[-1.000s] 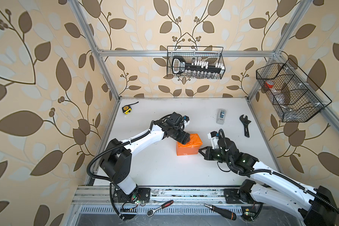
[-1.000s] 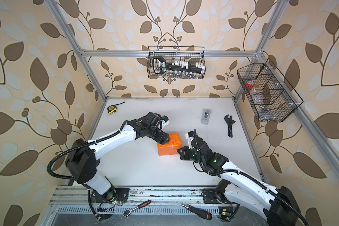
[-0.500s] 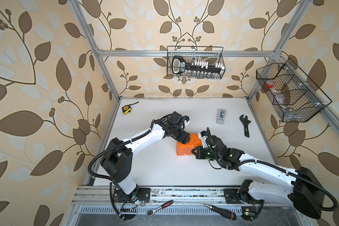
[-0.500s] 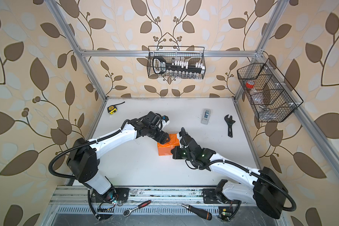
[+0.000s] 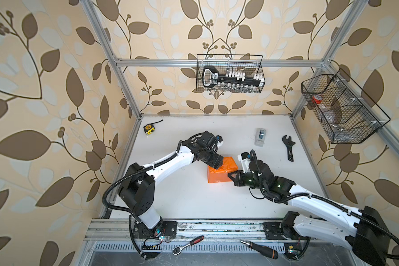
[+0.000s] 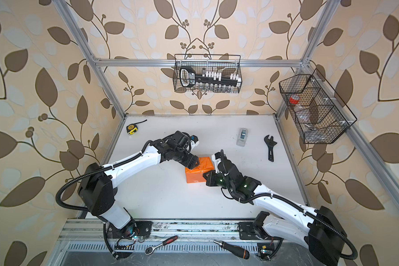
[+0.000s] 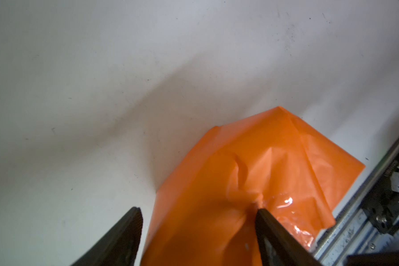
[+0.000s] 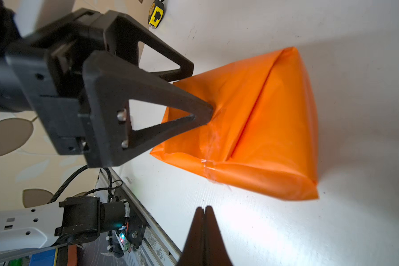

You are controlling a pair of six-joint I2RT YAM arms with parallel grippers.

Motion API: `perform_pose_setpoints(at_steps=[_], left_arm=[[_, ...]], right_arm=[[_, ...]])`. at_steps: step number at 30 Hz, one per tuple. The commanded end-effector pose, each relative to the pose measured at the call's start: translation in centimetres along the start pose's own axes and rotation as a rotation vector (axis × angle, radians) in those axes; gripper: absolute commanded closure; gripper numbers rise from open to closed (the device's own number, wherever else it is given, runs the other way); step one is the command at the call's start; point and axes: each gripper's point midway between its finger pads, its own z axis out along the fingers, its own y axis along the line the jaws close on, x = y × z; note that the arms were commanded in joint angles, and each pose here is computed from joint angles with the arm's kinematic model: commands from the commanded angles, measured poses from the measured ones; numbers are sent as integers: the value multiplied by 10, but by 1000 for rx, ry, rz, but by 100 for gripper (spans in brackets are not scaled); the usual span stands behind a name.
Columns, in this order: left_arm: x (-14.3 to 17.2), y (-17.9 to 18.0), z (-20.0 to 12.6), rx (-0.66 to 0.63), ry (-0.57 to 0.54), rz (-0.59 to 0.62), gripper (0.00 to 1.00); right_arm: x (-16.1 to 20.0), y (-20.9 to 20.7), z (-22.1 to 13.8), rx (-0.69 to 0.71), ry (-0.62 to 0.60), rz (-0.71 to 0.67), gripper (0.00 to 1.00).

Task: Wrap a gift box in wrapping paper
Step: Lay the gift box flat at the top-center of the table.

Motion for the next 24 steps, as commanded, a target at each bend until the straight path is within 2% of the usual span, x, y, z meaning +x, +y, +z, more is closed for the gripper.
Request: perform_pose_setpoints(at_steps=[1, 5, 9, 17, 20, 24], left_arm=[[-28, 6, -39, -73, -119, -5, 19], [-39, 15, -61, -111, -177, -24, 19], [-43, 27, -97, -156, -269, -55, 17], [-16, 50, -133, -205, -363, -159, 13], [-5, 59, -141, -230, -377, -199, 11], [-4, 71, -166, -300, -446, -224, 9]], right_arm=[[5, -13, 7, 49, 28, -14, 100], [-16, -4, 21, 42, 17, -16, 100], [-48, 3, 46, 63, 9, -24, 100], [-119, 24, 107, 12, 7, 33, 100], [-138, 34, 106, -2, -23, 17, 100], [-157, 23, 75, 47, -80, -13, 100]])
